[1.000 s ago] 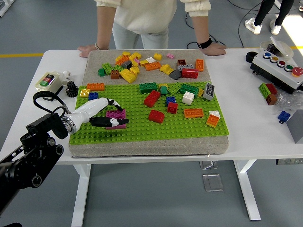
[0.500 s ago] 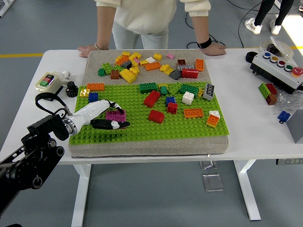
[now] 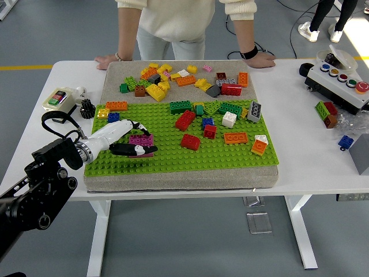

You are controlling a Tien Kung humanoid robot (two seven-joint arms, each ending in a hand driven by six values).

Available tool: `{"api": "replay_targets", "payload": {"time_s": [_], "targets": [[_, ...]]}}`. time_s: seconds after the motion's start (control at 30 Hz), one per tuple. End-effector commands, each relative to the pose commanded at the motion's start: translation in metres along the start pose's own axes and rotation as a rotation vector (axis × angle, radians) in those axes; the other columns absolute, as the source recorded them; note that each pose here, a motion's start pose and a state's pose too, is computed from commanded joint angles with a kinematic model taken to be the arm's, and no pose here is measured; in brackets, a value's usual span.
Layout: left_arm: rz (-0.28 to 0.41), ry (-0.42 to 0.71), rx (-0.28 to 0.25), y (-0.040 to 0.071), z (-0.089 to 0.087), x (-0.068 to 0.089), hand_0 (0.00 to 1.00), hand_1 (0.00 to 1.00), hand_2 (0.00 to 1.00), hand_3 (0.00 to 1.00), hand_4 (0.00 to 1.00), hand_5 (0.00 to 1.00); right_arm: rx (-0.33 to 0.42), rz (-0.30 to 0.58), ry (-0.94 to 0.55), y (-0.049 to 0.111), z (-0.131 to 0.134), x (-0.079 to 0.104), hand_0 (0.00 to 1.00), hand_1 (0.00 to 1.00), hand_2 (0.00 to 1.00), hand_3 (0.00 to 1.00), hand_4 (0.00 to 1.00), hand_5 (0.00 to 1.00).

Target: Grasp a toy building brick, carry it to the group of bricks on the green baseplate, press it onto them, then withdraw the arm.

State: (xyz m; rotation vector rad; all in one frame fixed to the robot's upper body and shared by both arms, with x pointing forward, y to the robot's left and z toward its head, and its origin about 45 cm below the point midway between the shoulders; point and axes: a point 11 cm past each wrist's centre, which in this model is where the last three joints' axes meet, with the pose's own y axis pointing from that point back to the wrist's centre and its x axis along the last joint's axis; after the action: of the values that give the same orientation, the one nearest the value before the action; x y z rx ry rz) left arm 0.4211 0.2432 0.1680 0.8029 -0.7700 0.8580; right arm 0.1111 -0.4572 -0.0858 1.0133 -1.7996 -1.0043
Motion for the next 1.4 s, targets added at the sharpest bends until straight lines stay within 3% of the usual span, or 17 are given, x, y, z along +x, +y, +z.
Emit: {"api": "replay_targets", "payload": {"time_s": [0.9, 1.17, 1.4], "targets": [[-0.042, -0.047, 0.02, 0.003, -0.006, -0.009, 0.996, 0.862, 0.803, 0.68, 0.998, 0.843, -0.002, 0.001, 0.0, 0.0, 0.0, -0.001, 0.754, 0.674, 0.727, 0.664, 0.924, 0.491], [0.073, 0.025, -0.035, 0.006, 0.005, 0.017, 0.989, 0.846, 0.792, 0.68, 0.998, 0.837, -0.001, 0.002, -0.003, 0.0, 0.0, 0.0, 0.754, 0.674, 0.727, 0.665, 0.926, 0.493], [0.194, 0.142, -0.088, 0.016, 0.014, 0.045, 0.971, 0.82, 0.776, 0.686, 0.998, 0.826, 0.001, 0.001, -0.008, 0.0, -0.001, 0.0, 0.754, 0.674, 0.727, 0.665, 0.925, 0.494]]}}
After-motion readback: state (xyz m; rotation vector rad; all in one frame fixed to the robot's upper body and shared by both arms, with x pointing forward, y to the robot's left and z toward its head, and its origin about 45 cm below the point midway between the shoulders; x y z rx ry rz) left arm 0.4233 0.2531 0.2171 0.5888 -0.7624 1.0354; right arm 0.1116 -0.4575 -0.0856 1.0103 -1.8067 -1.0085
